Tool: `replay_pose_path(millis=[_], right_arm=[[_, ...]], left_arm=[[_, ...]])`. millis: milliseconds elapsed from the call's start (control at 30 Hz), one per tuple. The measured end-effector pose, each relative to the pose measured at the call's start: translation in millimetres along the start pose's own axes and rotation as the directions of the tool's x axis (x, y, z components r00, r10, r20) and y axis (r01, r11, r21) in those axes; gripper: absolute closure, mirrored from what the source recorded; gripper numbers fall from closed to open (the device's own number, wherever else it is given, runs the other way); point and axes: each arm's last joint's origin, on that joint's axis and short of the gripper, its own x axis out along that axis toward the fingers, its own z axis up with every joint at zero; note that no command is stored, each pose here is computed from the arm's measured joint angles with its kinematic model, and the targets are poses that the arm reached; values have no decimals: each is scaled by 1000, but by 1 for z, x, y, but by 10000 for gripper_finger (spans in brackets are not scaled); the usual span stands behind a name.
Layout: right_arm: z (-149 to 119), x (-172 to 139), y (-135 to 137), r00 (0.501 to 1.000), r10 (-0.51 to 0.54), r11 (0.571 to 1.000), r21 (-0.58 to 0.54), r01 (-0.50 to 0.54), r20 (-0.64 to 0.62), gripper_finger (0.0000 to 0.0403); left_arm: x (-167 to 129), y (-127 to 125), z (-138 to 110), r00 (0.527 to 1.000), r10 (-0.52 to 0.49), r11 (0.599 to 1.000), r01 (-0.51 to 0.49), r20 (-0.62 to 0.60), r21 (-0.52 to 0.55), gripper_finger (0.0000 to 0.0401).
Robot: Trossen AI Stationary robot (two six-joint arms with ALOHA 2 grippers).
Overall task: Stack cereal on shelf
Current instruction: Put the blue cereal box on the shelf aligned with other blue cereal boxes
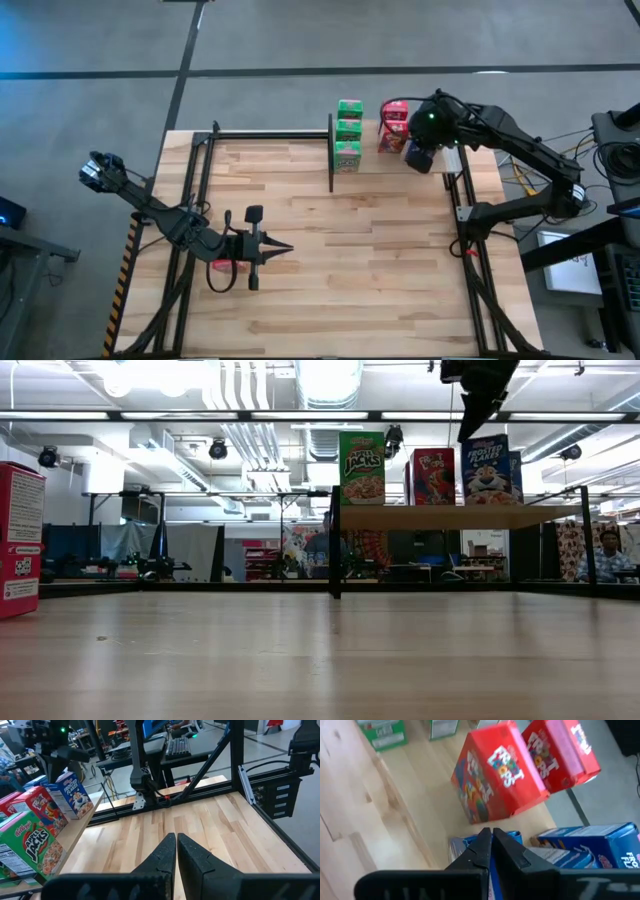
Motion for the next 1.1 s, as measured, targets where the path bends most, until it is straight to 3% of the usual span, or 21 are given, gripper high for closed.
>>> replay_pose_path(millis=[400,567,833,967,1100], right_arm=[[-18,-15,1,998,16,997,-74,-21,-68,394],[-22,-23,1,999,10,995,-101,-14,-41,394],[-22,-37,-2,1000,4,999,-38,-4,8,394],[-26,-39,1,996,91,996,-14,-91,-19,394],[-37,-37,5,980,150,989,12,-149,-130,394]], left_arm=[[0,0,0,1000,-1,1000,1,1,-1,401],[0,0,0,1000,-1,1000,1,1,-1,401],[0,0,0,1000,0,1000,0,3,-7,401],[0,0,0,1000,0,1000,0,2,-6,401],[0,0,-1,1000,-1,1000,1,-10,2,401]])
